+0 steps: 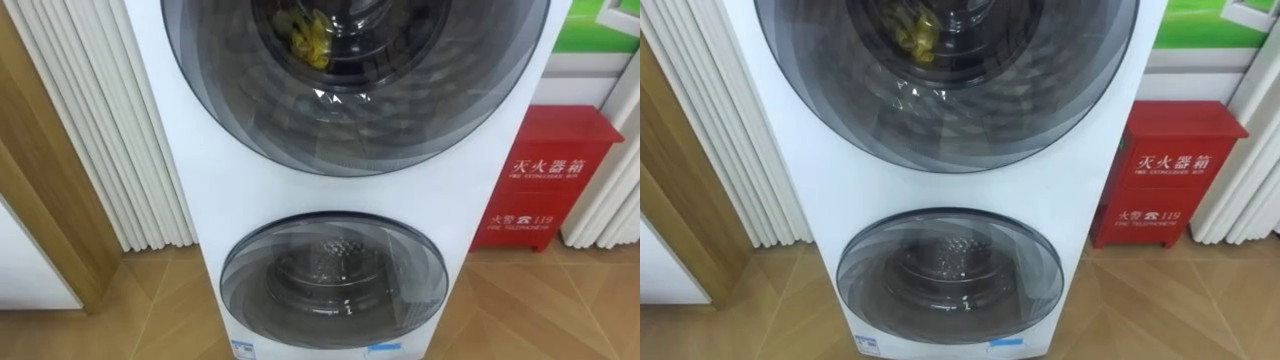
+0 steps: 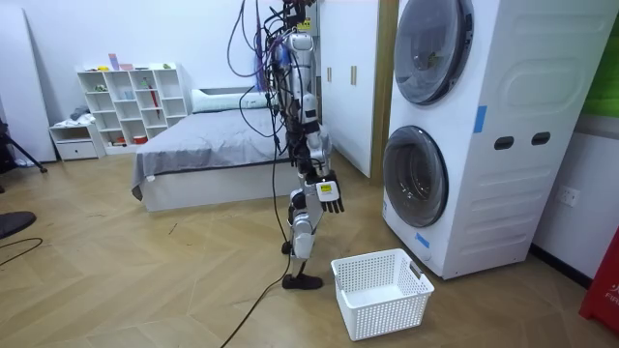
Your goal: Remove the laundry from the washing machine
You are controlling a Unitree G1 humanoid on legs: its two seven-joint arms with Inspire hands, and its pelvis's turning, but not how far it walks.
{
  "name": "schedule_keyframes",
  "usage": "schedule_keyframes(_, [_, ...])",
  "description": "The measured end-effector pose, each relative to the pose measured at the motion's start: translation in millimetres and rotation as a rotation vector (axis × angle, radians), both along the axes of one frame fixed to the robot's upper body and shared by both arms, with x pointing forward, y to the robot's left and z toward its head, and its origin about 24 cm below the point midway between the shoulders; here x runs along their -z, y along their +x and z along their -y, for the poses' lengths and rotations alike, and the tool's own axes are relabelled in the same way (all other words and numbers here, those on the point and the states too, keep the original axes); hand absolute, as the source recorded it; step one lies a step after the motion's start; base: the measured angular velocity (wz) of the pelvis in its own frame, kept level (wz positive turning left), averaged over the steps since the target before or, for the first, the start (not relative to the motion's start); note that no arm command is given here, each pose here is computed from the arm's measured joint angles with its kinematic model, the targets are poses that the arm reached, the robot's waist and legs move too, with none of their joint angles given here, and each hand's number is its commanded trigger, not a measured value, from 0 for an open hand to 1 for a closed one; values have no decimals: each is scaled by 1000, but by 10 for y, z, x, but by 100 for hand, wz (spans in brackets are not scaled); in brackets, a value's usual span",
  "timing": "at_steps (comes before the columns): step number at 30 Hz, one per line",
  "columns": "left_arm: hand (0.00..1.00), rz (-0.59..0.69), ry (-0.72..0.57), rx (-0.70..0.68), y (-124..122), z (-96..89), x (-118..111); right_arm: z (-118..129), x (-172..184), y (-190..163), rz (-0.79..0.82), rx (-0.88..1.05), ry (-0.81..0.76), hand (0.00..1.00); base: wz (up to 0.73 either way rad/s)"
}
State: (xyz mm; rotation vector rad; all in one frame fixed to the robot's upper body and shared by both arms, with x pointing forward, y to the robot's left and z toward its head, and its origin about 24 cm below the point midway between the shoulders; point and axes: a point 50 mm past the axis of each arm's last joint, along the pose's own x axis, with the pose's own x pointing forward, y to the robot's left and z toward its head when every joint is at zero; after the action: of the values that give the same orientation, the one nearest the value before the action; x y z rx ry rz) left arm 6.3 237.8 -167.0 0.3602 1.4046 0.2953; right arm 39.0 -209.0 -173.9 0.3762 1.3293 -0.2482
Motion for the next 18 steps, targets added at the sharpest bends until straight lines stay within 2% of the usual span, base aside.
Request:
schedule_keyframes(3, [0, 11, -14, 7, 48, -3, 0, 41, -21, 143, 24, -56, -26, 0, 0])
schedule_keyframes(5, [0, 22, -22, 9, 97, -12, -2, 112, -72, 373, 75, -79, -66, 0, 0])
schedule_keyframes(8, [0, 64, -17, -6, 175, -77, -30, 272, -269, 918, 252, -62, -150, 0, 0])
schedule_keyframes(10, [0, 82, -8, 1, 226, -115, -44, 391, -586, 1487, 452, -65, -227, 0, 0])
schedule_keyframes(13, [0, 107, 2, 2, 327, -155, -63, 478, -990, 2030, 636, -67, -299, 0, 0])
schedule_keyframes(16, [0, 97, 13, 16, 344, -210, -78, 483, -1443, 2433, 830, -45, -341, 0, 0])
schedule_keyframes(18, [0, 86, 10, 23, 346, -212, -77, 484, -1654, 2577, 907, -40, -366, 0, 5])
